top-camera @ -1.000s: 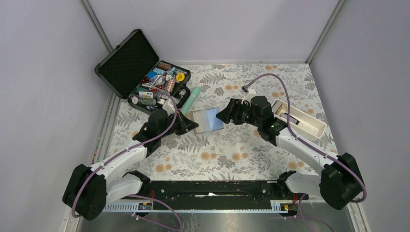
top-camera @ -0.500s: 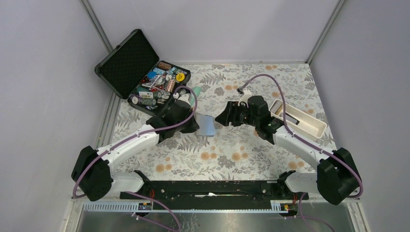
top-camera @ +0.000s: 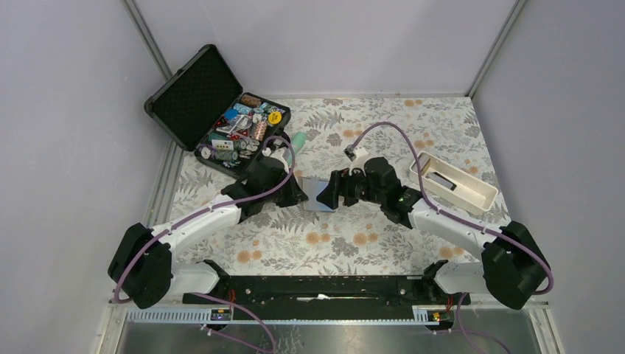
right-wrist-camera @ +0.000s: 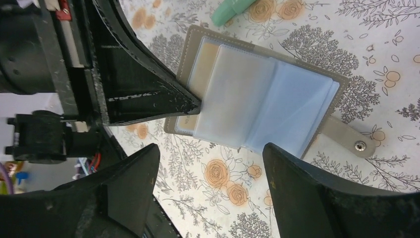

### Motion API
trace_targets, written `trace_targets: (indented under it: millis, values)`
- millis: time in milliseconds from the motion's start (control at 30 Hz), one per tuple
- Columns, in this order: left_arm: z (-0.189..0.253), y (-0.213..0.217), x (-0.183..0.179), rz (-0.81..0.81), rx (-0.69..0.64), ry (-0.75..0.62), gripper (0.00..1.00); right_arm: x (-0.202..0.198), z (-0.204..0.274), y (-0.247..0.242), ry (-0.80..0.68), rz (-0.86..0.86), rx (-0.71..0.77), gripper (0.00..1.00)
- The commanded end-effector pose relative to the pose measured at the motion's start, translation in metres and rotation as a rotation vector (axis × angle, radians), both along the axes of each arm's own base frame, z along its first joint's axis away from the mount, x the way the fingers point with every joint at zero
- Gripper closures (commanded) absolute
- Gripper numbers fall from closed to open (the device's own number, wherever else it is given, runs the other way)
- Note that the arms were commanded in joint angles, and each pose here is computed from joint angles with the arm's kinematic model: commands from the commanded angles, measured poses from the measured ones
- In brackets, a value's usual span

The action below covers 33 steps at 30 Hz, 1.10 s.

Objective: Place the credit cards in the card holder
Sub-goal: Place the card holder at the center of the board.

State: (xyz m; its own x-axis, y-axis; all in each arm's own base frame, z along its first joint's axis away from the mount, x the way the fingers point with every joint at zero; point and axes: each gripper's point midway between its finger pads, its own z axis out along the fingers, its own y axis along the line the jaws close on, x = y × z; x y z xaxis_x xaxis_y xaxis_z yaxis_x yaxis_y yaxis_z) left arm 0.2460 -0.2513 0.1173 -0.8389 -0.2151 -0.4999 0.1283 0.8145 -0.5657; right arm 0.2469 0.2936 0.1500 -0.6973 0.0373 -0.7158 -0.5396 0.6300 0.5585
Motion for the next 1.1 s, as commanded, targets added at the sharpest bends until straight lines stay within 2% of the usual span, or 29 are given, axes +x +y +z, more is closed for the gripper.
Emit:
trace_targets:
  millis: [0, 267, 733, 933, 1067]
  values:
    - [0.034, -0.019, 0.007, -0.025, -0.161, -0.069, 1.0, 0.013, -0.009, -0.001, -0.084, -0.053, -0.091, 0.15]
    - [0.041, -0.016, 0.005, -0.018, -0.22, -0.073, 1.0, 0.012, -0.023, 0.014, -0.09, -0.053, -0.136, 0.13]
    - [0.039, -0.02, 0.003, -0.041, -0.235, -0.062, 1.0, 0.019, -0.027, 0.036, -0.074, -0.062, -0.137, 0.13]
    - [0.04, -0.018, 0.003, -0.038, -0.252, -0.065, 1.0, 0.038, -0.05, 0.01, -0.047, -0.232, -0.271, 0.15]
    - [0.038, -0.012, 0.004, -0.022, -0.25, -0.068, 1.0, 0.046, -0.068, -0.022, -0.057, -0.34, -0.427, 0.14]
